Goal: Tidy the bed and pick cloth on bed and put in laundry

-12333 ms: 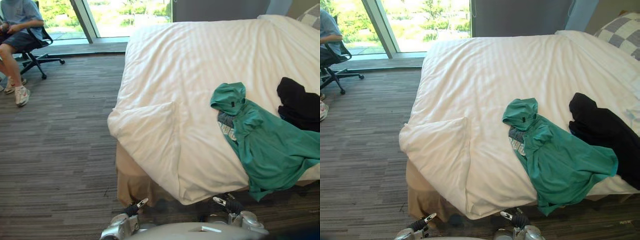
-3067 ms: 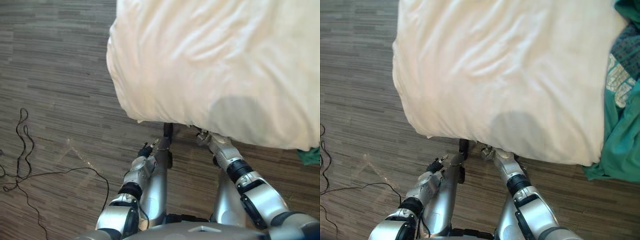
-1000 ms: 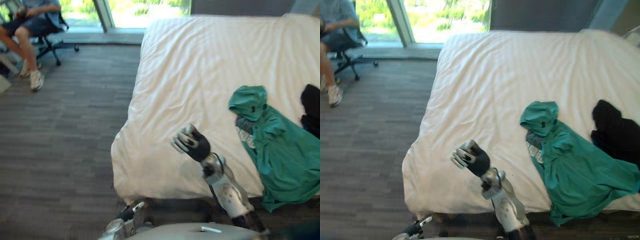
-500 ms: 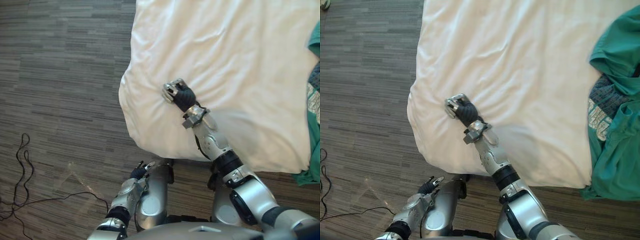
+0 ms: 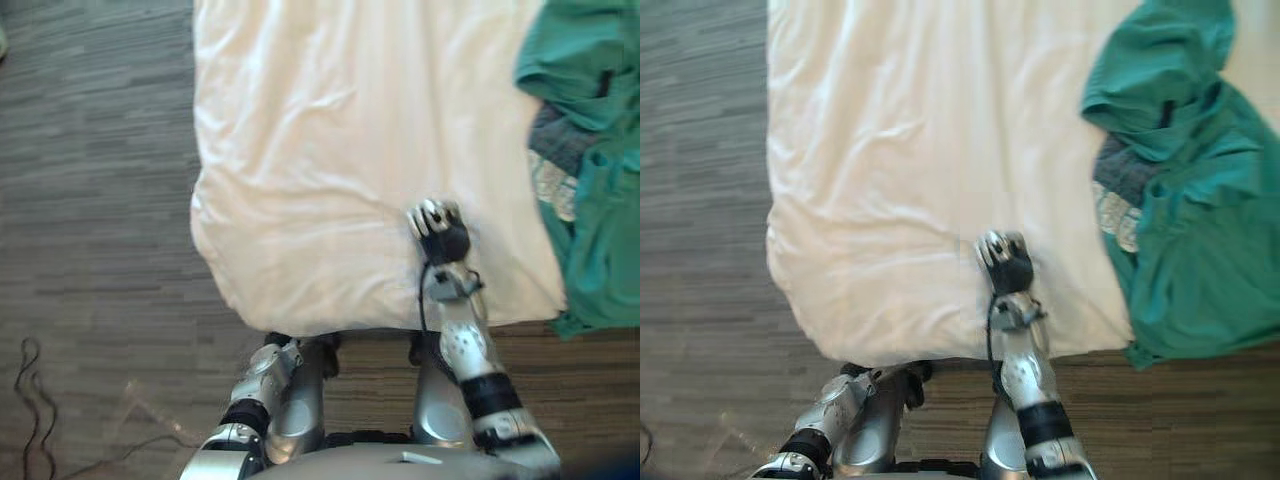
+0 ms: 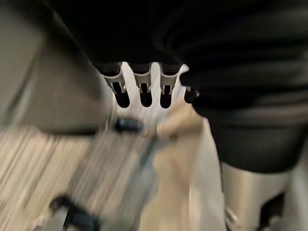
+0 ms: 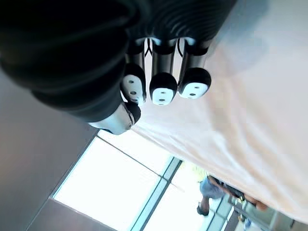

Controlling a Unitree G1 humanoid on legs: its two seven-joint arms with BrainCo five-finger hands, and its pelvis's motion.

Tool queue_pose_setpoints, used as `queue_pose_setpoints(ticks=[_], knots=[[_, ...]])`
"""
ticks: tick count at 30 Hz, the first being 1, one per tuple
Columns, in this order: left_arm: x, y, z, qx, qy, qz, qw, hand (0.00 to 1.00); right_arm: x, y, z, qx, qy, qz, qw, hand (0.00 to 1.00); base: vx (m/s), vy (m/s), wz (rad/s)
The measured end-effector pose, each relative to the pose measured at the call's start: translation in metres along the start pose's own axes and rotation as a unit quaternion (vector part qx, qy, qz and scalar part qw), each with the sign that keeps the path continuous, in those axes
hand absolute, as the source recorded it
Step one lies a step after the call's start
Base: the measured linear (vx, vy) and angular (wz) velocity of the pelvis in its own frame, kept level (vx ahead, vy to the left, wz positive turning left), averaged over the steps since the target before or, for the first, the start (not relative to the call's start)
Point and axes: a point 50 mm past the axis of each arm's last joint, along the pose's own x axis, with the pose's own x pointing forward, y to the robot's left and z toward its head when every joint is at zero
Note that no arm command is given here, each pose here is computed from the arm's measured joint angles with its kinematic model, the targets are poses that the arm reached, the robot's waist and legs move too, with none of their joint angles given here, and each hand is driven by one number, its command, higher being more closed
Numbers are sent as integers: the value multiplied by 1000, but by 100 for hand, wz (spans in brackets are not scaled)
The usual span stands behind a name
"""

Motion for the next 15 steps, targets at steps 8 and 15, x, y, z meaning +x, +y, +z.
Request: queue_pose_setpoints(ticks=[8,15], knots=[[-11,44,-34,-9,42,38,998,0,-135,-61,-52,1,237,-189,953,100,7,9,-11],[-26,77,-73,24,96,76,992,0,-214,-76,-61,0,338,-298,893,0,-6,9,2]])
